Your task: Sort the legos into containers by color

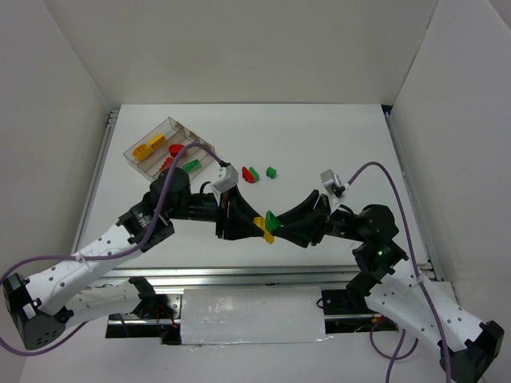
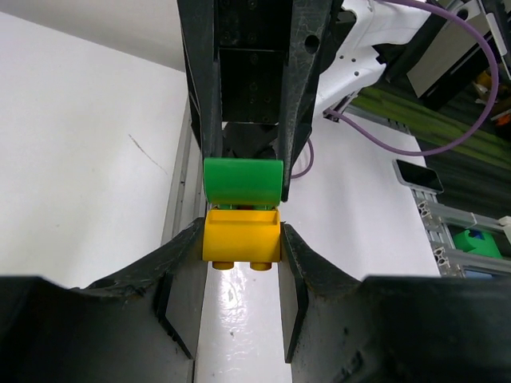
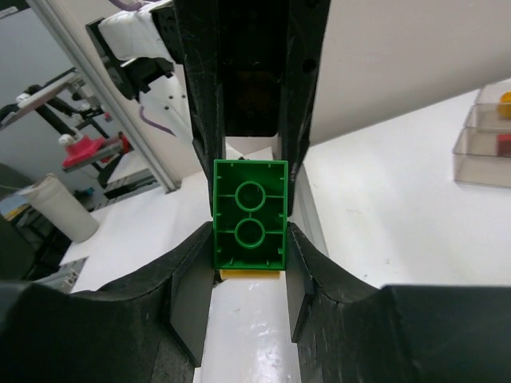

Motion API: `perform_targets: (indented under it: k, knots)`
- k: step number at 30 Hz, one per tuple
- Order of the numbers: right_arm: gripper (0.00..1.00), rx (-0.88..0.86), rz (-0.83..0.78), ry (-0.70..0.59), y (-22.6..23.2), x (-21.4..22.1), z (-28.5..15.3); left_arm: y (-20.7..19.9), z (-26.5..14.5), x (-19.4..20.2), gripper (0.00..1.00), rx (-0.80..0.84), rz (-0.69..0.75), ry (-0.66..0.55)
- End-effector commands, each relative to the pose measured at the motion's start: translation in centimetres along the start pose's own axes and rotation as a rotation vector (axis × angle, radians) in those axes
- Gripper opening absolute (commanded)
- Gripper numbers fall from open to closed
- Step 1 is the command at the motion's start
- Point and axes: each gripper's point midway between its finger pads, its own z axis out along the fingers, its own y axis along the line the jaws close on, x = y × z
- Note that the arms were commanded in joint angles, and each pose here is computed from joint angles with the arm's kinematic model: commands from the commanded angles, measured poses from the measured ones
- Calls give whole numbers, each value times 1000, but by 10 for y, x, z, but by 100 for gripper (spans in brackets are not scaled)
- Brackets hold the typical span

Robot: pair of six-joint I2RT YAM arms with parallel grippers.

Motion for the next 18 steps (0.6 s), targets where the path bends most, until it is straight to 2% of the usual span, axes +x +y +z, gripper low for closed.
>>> perform_targets:
  k: [1,6,10,13,14,15,16,17,18]
  knots:
    - [0,8,-109,-61,6,-24,-7,-1,-6,-7,0,-14,55,5]
    - [0,27,-119,-56,1,-26,-13,-3,-7,-4,0,5,63,9]
    - [0,151,-134,-106,-18,-36,-23,13,-13,-6,0,-120,51,14]
    - [0,283,-130,-145,-35,-42,-32,54,-28,-12,0,-399,7,13]
    - [0,301,-131,-151,-37,-43,-33,81,-41,-16,0,-569,-9,0]
    - [0,319,-125,-148,-39,-42,-35,94,-53,-27,0,-662,-31,-23]
    - [0,337,-121,-153,-42,-43,-36,112,-66,-17,0,-769,-86,17]
    - [0,346,-109,-148,-43,-41,-37,136,-93,-32,0,-935,-131,-40]
    - [0,358,-99,-147,-46,-40,-37,148,-107,-32,0,-1011,-170,-43]
